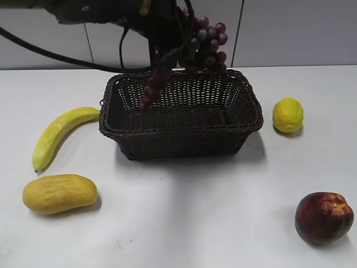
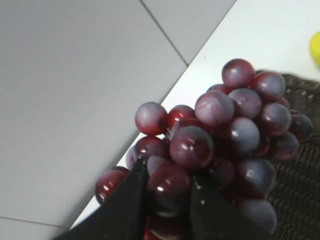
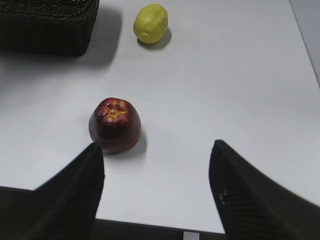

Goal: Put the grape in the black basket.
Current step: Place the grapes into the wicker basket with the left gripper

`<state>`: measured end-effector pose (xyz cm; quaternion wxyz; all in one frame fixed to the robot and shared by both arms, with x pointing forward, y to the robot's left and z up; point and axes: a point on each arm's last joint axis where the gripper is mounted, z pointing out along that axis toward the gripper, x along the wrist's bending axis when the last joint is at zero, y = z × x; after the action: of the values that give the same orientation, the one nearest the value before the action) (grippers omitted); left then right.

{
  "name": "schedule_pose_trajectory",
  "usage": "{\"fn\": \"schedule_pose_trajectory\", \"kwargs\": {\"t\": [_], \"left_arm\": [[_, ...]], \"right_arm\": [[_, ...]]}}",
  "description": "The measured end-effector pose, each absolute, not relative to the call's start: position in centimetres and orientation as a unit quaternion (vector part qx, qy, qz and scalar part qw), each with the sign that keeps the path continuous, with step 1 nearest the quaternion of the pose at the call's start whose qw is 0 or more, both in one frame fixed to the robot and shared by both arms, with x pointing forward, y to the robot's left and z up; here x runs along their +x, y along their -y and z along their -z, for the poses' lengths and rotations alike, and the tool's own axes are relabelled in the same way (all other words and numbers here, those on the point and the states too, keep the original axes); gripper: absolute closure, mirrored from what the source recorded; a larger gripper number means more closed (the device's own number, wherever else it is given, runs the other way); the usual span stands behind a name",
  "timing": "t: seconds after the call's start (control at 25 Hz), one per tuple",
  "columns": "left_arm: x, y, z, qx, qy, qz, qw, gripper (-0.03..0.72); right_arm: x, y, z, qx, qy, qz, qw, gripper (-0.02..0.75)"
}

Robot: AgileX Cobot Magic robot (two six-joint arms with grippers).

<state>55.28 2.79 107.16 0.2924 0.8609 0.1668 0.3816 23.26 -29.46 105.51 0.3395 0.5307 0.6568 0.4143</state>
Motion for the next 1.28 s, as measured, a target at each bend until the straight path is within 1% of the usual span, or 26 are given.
{"fn": "schedule_pose_trajectory", "kwargs": {"t": [0.16,0.6,0.72,0.76,0.84,0.96,1.04,1.12,1.28], "left_arm": [[56.8,-3.2,-104.9,0.87,-0.177,-0.373,0.268,0.535],[58.1,-1.8,-98.6,0.899,-0.172,-0.332,0.228,0.538],[58.1,-1.7,-97.8,0.903,-0.181,-0.321,0.223,0.534],[58.1,-1.7,-97.7,0.903,-0.183,-0.319,0.224,0.508],[58.1,-1.7,-97.8,0.902,-0.187,-0.316,0.226,0.399],[58.1,-1.8,-97.8,0.902,-0.198,-0.312,0.222,0.162],[58.0,-2.0,-97.6,0.904,-0.21,-0.305,0.212,0.069],[57.8,-2.3,-97.5,0.907,-0.229,-0.294,0.197,0.039],[57.1,-2.8,-99.1,0.9,-0.275,-0.27,0.206,0.03]], "right_arm": [[23.3,29.5,-105.5,0.531,-0.657,-0.414,0.34,0.239],[23.3,29.5,-105.5,0.531,-0.657,-0.414,0.34,0.239],[23.3,29.5,-105.5,0.531,-0.657,-0.414,0.34,0.239],[23.3,29.5,-105.5,0.531,-0.657,-0.414,0.34,0.239],[23.3,29.5,-105.5,0.531,-0.657,-0.414,0.34,0.239],[23.3,29.5,-105.5,0.531,-0.657,-0.414,0.34,0.239],[23.3,29.5,-105.5,0.531,-0.657,-0.414,0.34,0.239],[23.3,29.5,-105.5,0.531,-0.657,-0.414,0.339,0.239],[23.3,29.5,-105.5,0.531,-0.657,-0.414,0.339,0.239]]}}
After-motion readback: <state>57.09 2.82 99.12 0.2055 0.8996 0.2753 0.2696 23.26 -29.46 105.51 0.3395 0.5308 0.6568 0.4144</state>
